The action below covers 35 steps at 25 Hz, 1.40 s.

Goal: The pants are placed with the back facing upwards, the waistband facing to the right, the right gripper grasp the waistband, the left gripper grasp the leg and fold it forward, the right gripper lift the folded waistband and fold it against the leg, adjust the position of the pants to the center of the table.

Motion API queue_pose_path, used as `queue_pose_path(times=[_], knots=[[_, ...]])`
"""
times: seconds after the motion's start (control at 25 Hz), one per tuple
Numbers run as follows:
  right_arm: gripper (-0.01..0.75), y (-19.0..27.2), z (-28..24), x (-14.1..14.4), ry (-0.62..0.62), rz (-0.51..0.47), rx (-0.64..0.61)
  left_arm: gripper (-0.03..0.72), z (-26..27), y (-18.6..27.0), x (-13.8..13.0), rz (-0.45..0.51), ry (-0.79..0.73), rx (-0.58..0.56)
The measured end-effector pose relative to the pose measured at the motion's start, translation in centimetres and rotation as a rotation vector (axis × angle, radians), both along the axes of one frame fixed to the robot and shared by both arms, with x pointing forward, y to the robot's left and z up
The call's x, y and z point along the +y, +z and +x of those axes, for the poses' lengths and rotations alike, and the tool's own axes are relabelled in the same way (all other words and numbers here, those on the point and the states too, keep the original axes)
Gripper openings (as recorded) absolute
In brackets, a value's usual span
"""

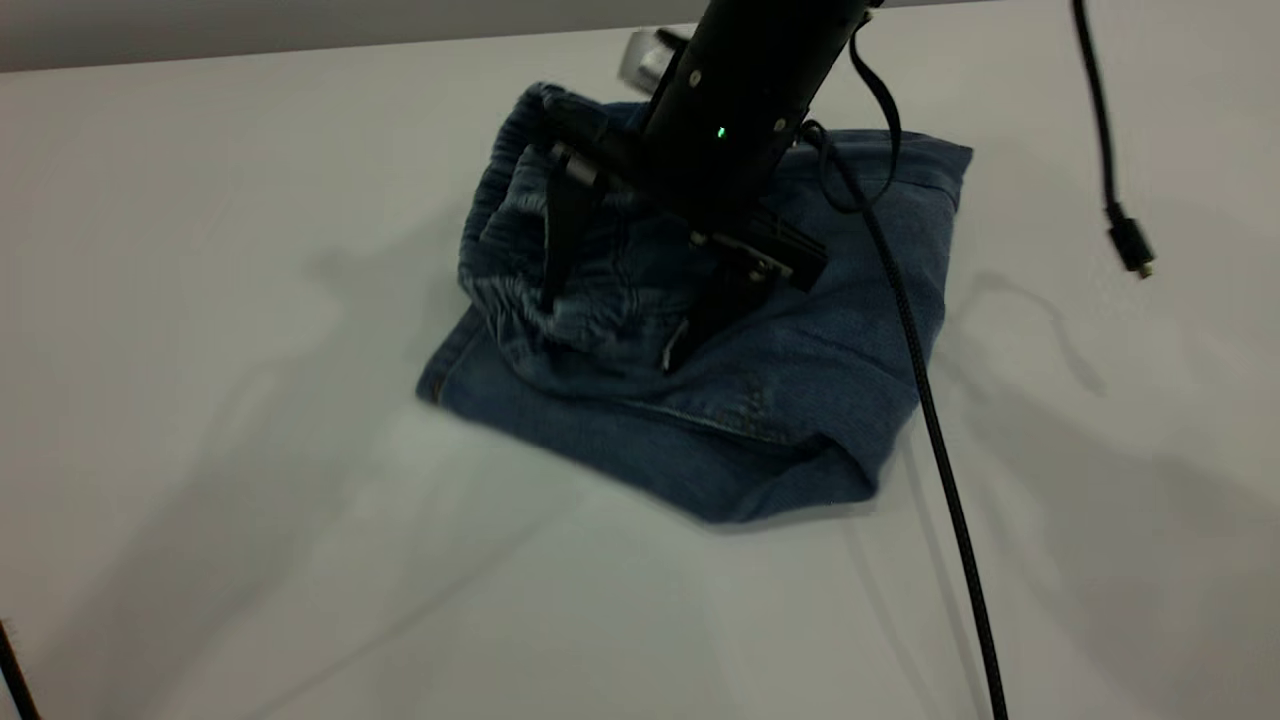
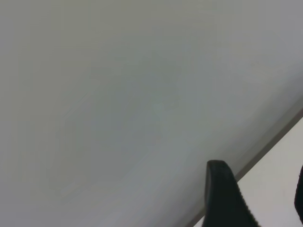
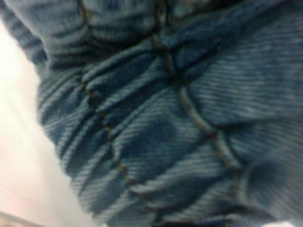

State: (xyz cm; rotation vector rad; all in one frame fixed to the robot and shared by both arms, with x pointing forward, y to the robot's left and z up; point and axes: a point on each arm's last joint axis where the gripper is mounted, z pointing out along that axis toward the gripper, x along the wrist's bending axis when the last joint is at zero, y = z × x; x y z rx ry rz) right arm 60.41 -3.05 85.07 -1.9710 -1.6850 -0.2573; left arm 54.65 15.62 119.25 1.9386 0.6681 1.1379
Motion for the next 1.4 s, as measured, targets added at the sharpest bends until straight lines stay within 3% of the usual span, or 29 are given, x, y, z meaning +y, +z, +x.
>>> queue_pose_path(times=[0.28, 0.56, 0.76, 0.96, 1.2, 1.4], knots=[[0.539, 0.1, -3.3, 2.0, 0.284, -0.044, 0.021, 0.345, -0.6, 0.7, 0.3, -0.009, 0.0, -0.019], [0.539, 3.5, -2.5, 2.6, 0.319, -0.081, -0.137, 0.345, -0.8, 1.0, 0.4, -0.014, 0.0, -0.028], [0.537, 8.8, -0.6, 1.9, 0.266, -0.169, -0.307, 0.345, -1.0, 1.2, 0.5, -0.016, 0.0, -0.032], [0.537, 9.5, 0.1, 1.3, 0.238, -0.265, -0.329, 0.345, -1.0, 1.2, 0.5, -0.016, 0.0, -0.032], [0.505, 9.2, 1.2, 2.3, -0.046, -0.19, -0.331, 0.345, -1.0, 1.2, 0.5, -0.015, 0.001, -0.03], [0.464, 6.1, 1.8, 1.8, -0.182, -0.275, -0.253, 0.345, -1.1, 1.3, 0.5, -0.016, 0.001, -0.033]])
